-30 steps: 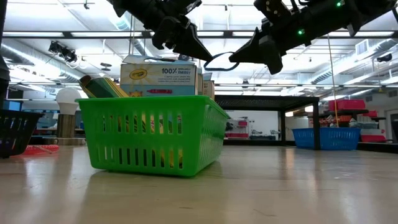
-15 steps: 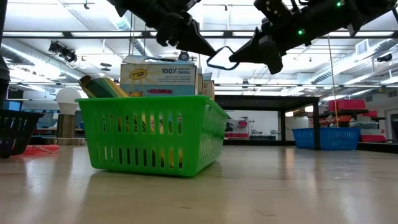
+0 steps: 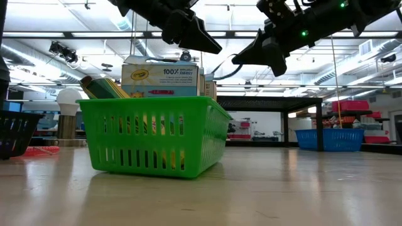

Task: Pick & Place Office Desk Supplies
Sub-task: Put the blue rubberband into the blue bin

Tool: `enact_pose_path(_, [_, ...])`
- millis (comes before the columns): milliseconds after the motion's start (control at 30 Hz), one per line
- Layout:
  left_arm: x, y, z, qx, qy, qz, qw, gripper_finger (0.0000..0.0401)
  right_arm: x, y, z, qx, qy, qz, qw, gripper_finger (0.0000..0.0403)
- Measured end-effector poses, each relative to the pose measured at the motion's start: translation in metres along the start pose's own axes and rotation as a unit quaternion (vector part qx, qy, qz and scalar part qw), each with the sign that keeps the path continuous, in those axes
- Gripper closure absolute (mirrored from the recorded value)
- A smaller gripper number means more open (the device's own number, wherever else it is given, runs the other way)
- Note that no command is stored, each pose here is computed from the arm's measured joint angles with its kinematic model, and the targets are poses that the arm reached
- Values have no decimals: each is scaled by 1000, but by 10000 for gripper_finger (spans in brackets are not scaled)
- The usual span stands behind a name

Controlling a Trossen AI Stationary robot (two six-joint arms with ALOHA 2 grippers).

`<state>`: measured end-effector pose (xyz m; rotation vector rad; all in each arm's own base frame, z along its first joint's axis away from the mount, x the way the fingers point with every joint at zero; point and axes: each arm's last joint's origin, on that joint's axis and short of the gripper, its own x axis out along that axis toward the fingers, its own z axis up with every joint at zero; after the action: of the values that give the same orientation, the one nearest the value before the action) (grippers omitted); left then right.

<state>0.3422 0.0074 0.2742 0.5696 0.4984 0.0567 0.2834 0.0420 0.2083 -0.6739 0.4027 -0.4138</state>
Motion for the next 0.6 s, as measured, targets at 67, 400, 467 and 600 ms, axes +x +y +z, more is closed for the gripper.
enact_pose_path(67, [0, 0, 0, 1, 0, 0, 1000, 158, 0, 0, 0, 3, 1, 0, 1000, 403])
enact_pose_path(400, [0, 6, 8, -36, -44, 29, 998, 137, 2, -5, -1, 40, 13, -37, 998, 403])
enact_pose_path(467, [-1, 7, 10, -44, -50, 42, 997, 137, 3, -9, -2, 53, 23, -67, 996, 403])
enact_pose_path(600, [-1, 9, 12, -59, -54, 63, 995, 137, 5, -17, -4, 67, 56, -136, 987, 403])
